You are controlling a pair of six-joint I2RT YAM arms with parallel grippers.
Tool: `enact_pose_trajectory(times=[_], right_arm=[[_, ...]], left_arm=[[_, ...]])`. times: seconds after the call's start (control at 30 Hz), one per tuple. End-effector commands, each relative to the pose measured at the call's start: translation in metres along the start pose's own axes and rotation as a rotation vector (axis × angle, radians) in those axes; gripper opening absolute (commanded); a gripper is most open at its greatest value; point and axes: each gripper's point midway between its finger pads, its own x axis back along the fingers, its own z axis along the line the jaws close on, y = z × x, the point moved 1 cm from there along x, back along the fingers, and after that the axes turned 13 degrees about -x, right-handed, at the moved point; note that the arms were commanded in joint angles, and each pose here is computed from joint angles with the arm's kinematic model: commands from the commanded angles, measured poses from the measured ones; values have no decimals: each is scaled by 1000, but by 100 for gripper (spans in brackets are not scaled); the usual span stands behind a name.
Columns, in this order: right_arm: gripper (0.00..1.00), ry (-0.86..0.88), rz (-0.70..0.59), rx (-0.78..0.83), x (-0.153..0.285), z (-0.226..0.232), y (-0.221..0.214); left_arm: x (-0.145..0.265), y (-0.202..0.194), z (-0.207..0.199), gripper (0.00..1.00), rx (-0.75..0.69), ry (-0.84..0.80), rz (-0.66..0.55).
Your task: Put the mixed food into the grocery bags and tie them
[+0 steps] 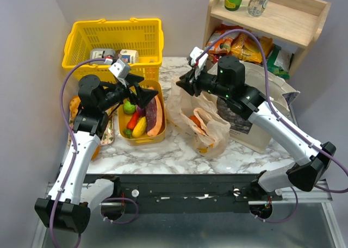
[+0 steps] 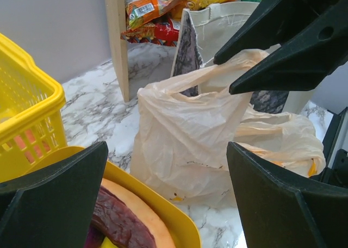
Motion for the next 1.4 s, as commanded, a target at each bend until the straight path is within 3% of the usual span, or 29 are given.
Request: enact_pose_trajectory(times=[0.0,0.1,0.33,0.6,0.93,1.37], right_arm=[[21,-17,-20,1,-3,-1,7],[1,31,-65,6,9,11,26],[1,205,-77,4,40,49,37],[1,286,-65,-2,69,70,26],[1,225,-88,-11,88,66,26],[1,152,-97,-29,83,53,30]], left_arm=[[-4,3,-12,99,-4,-98,-40],[-10,10,-27,99,-9,-170,-63],[-24,44,-71,99,-177,-307,-134],[-48,71,-103,99,-190,-498,-206],[-71,40,-162,99,-45,-827,-103],[-69,-20,-186,90,53,-895,82]])
